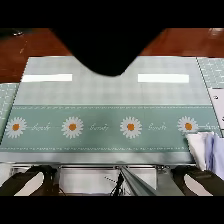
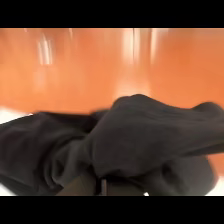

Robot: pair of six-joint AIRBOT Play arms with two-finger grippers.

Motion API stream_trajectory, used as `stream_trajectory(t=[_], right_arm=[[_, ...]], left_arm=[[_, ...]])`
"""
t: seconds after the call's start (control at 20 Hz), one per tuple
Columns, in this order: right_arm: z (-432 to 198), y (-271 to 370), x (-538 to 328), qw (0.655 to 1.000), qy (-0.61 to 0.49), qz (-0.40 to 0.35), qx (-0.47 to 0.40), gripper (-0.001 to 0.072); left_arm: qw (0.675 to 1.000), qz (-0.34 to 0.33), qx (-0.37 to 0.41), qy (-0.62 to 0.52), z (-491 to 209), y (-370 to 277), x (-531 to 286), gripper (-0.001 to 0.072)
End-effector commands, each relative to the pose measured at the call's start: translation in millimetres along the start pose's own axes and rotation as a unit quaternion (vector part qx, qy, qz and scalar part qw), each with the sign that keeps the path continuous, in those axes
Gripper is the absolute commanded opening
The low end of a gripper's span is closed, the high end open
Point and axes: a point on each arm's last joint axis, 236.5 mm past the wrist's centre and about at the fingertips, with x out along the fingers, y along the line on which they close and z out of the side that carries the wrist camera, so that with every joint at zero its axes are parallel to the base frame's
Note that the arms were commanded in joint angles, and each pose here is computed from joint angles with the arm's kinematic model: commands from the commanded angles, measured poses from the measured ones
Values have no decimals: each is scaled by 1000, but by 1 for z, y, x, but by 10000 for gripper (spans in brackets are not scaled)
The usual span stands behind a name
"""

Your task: Fold the shirts.

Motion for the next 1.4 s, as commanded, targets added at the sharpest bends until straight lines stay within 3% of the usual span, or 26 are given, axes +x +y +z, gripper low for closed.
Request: stream_trajectory(t=[0.0,0.15,0.3,0.55,0.75,1.0,1.25,1.3,1.35], right_arm=[[56,44,-103,994,-82,-7,-74,25],[13,52,-140,996,-31,-24,-81,25],[-28,29,-163,995,0,-86,-55,25],[-97,-4,-156,988,67,-139,7,25],[-192,-19,-91,976,179,-109,55,25],[-303,-50,13,947,291,-74,115,25],[-383,-51,102,902,372,-10,219,25],[-392,-46,114,892,380,5,246,26],[-399,-41,125,881,386,16,273,80]], left_arm=[[971,179,147,-57,79,-56,-78,24],[919,337,191,-69,76,-72,-158,24],[902,392,167,-65,43,-86,-199,24],[922,379,21,69,-84,-37,-182,25],[923,251,-150,249,-240,-4,-131,24],[869,267,-303,285,-378,62,-123,25],[850,313,-335,259,-435,117,-121,25],[845,315,-350,252,-436,122,-118,32],[839,311,-371,247,-437,124,-113,176]])
